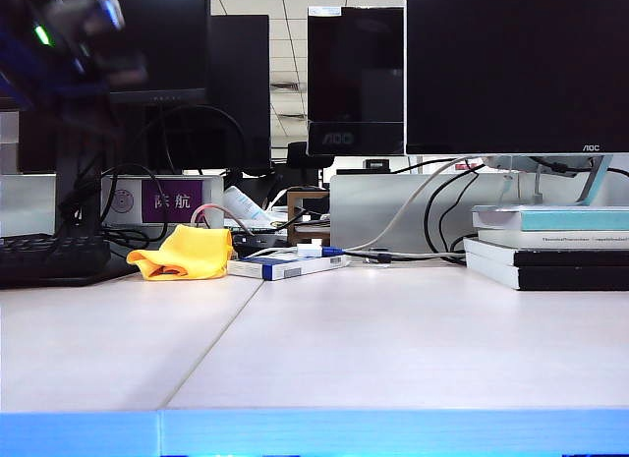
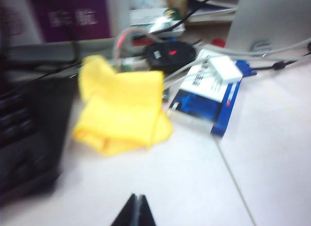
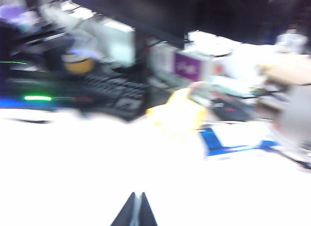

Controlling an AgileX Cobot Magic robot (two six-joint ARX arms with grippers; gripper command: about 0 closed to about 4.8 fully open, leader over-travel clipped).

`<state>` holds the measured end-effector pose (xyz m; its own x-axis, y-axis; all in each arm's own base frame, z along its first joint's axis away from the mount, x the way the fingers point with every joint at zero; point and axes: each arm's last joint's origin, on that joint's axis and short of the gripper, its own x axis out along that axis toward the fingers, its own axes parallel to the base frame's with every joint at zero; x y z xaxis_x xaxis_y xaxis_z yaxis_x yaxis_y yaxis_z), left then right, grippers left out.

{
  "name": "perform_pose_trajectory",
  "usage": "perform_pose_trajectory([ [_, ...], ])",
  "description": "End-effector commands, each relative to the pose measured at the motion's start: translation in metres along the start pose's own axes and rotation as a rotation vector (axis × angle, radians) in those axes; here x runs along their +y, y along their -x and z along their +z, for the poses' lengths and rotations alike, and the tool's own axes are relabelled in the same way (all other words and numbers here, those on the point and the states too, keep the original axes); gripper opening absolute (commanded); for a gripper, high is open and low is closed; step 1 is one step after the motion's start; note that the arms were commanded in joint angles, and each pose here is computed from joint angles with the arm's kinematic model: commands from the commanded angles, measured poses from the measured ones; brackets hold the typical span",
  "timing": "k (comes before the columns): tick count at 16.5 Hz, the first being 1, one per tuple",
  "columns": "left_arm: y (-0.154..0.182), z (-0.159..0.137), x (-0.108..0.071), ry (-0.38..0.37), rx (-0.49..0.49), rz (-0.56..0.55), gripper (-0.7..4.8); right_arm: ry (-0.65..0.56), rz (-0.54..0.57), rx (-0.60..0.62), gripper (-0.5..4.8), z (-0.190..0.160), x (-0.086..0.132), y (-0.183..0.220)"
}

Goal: Wipe the table from front to back using the rag.

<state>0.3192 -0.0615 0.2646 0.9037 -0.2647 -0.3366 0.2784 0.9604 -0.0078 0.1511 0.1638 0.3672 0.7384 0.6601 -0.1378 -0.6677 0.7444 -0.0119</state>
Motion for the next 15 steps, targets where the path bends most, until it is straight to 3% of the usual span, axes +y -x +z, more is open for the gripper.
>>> perform_pose_trajectory([
  [1, -0.038, -0.017, 0.000, -0.009, -0.070, -0.034, 1.66, 0.006, 0.064, -0.048, -0.01, 0.005, 0.015, -0.001],
  [2, -0.052, -0.028, 0.001, -0.009, -0.063, -0.018, 3.03, 0.005, 0.070, -0.058, -0.01, 0.006, 0.017, -0.001],
  [3, -0.061, -0.036, 0.002, -0.007, -0.048, -0.013, 3.22, 0.004, 0.071, -0.065, -0.01, 0.007, 0.017, 0.000],
  [5, -0.104, -0.051, 0.006, -0.004, -0.011, 0.001, 3.22, 0.003, 0.070, -0.068, -0.01, 0.006, 0.017, -0.002],
  [8, -0.148, -0.035, 0.011, -0.007, -0.060, 0.011, 3.22, 0.002, 0.070, -0.075, -0.01, 0.007, 0.017, -0.002],
  [14, -0.205, -0.019, 0.018, -0.007, -0.078, 0.056, 3.12, 0.006, 0.071, -0.052, -0.01, 0.003, 0.018, -0.008],
  [15, -0.221, -0.020, 0.021, -0.004, -0.056, 0.109, 3.04, 0.004, 0.073, -0.047, -0.01, 0.002, 0.019, -0.009],
])
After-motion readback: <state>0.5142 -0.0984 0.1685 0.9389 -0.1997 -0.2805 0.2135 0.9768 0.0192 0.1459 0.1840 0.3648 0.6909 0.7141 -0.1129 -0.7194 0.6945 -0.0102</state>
